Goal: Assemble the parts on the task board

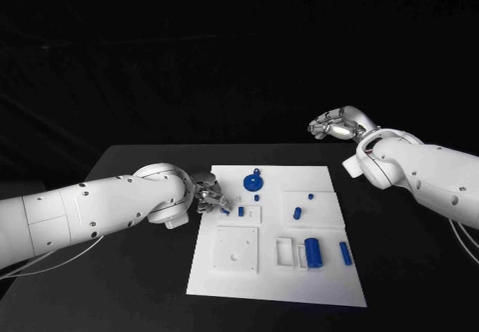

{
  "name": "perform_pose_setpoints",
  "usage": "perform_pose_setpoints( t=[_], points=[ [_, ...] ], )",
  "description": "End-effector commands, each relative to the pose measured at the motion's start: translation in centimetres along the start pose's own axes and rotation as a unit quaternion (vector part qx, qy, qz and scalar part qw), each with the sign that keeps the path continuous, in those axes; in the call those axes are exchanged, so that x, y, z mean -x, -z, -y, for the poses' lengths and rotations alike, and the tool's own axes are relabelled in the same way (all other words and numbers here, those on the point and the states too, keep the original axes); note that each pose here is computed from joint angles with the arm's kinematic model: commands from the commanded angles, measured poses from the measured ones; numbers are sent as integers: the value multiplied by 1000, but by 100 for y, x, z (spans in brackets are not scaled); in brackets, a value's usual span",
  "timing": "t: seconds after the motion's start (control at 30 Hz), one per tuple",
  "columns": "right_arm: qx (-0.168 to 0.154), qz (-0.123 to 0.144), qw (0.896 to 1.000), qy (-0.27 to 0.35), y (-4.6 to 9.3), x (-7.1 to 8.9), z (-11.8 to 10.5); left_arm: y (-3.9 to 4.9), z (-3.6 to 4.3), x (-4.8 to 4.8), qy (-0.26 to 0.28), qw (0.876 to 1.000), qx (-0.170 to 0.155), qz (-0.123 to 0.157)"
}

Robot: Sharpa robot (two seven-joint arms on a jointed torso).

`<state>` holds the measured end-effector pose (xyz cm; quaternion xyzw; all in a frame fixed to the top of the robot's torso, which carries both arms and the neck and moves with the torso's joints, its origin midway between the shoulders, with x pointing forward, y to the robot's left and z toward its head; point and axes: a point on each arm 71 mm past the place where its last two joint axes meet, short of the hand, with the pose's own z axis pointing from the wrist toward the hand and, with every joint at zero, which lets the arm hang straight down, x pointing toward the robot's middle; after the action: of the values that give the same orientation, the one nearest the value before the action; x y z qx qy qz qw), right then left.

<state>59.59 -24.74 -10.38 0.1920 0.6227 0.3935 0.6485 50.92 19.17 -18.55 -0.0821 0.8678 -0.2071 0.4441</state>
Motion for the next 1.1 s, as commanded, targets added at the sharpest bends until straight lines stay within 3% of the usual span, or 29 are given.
perform_pose_setpoints(
  t=[0.03,1.1],
  points=[
    [5,-7,1000,-1,0,-18,-10,-3,-9,-52,0,1000,5,-10],
    [4,-8,1000,-1,3,-18,-2,5,-17,-104,-41,999,11,-22]
  ],
)
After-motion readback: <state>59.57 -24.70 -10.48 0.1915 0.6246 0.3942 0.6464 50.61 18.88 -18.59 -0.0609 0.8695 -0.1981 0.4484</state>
